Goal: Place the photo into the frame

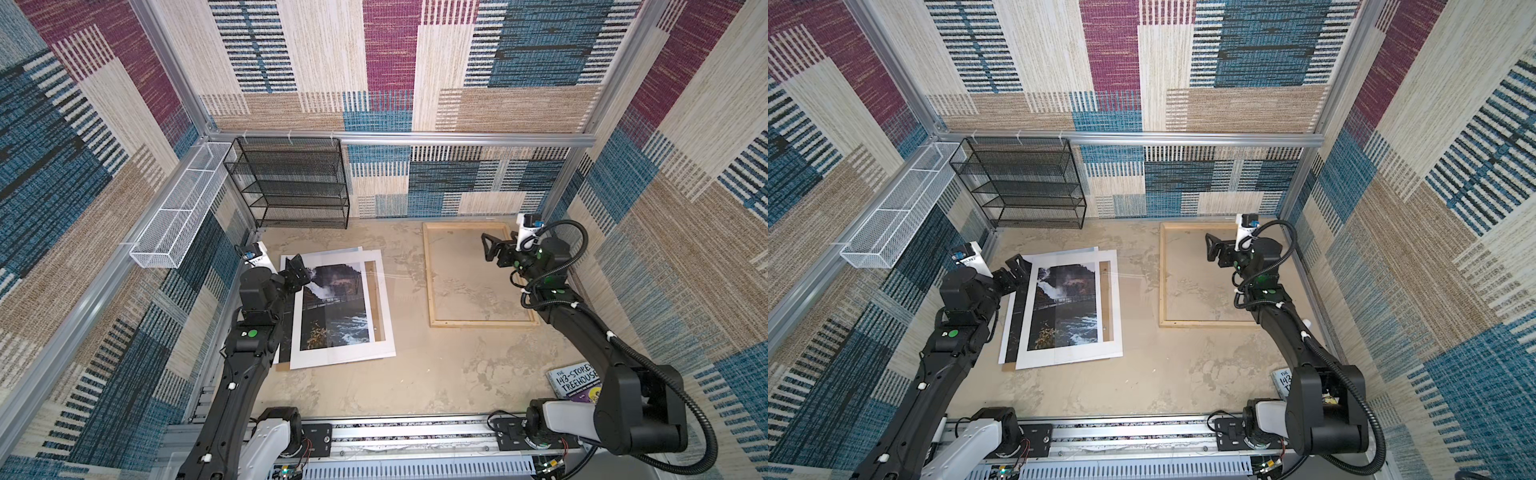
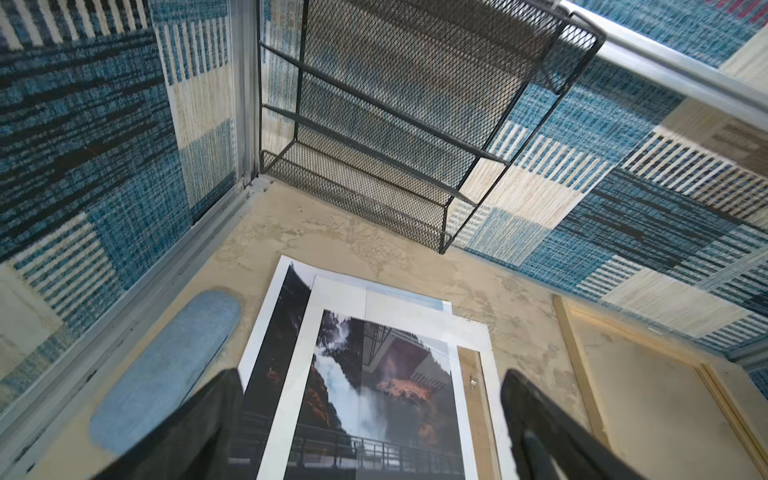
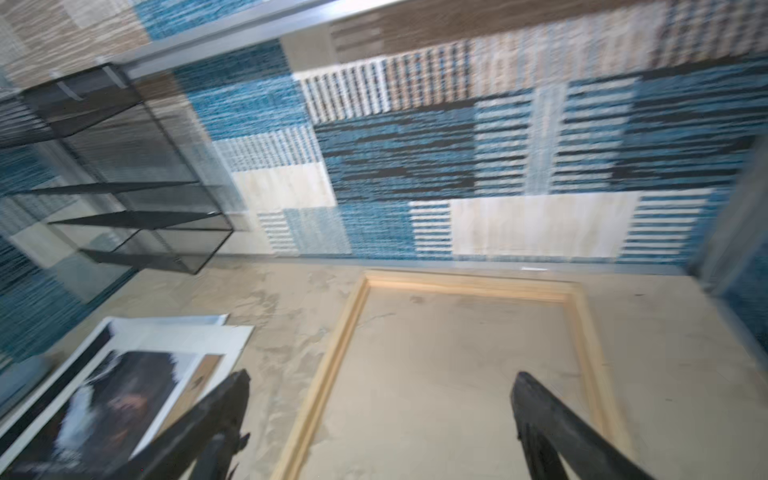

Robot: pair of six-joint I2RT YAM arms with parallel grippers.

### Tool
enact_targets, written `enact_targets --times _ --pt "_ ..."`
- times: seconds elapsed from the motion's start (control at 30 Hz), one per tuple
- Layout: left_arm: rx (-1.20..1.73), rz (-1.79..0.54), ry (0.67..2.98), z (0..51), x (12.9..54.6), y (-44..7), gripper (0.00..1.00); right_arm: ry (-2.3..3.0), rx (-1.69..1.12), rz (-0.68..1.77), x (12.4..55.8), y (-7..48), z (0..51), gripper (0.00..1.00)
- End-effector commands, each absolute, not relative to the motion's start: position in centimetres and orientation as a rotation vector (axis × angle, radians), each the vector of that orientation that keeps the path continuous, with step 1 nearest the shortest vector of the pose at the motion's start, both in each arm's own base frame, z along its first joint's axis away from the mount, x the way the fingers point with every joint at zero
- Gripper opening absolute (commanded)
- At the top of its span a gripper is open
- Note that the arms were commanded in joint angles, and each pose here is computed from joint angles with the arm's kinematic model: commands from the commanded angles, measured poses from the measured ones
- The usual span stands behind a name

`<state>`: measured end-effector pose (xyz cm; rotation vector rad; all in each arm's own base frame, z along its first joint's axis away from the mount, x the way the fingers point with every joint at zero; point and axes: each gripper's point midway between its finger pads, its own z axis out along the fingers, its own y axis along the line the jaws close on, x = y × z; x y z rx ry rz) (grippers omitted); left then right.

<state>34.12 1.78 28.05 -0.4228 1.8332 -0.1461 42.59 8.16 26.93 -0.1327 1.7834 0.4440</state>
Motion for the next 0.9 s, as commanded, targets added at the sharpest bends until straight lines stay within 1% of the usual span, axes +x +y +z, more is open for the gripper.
enact_targets --times 0.0,0.1,0.23,0.4,0.6,0.8,0.87 --pt "-0.521 -0.200 2.060 23.5 31.9 0.8 0.99 1.970 -0.192 0.653 40.9 13.0 24.1 1.00" --pt "-0.532 -0.219 2.144 21.2 31.1 -0.1 0.99 2.055 -0.210 0.774 40.9 16.6 22.5 1.00" --pt "-0.569 -0.216 2.221 18.2 30.1 -0.5 0.99 2.171 -0.245 0.790 40.6 20.6 19.2 0.99" --pt "-0.573 -0.224 2.303 15.9 29.6 -1.5 0.99 2.292 -0.263 0.840 39.8 25.1 15.3 0.98" --pt "-0.443 -0.318 2.379 15.3 30.7 -4.2 0.99 2.427 -0.257 0.820 40.2 28.7 11.2 0.97" --pt "-0.526 -0.221 2.492 13.0 31.1 -3.4 0.99 2.549 -0.250 0.723 41.3 31.0 7.8 0.95" --pt "-0.555 -0.239 2.525 11.8 31.2 -3.8 0.99 2.568 -0.240 0.667 41.7 31.2 7.2 0.95"
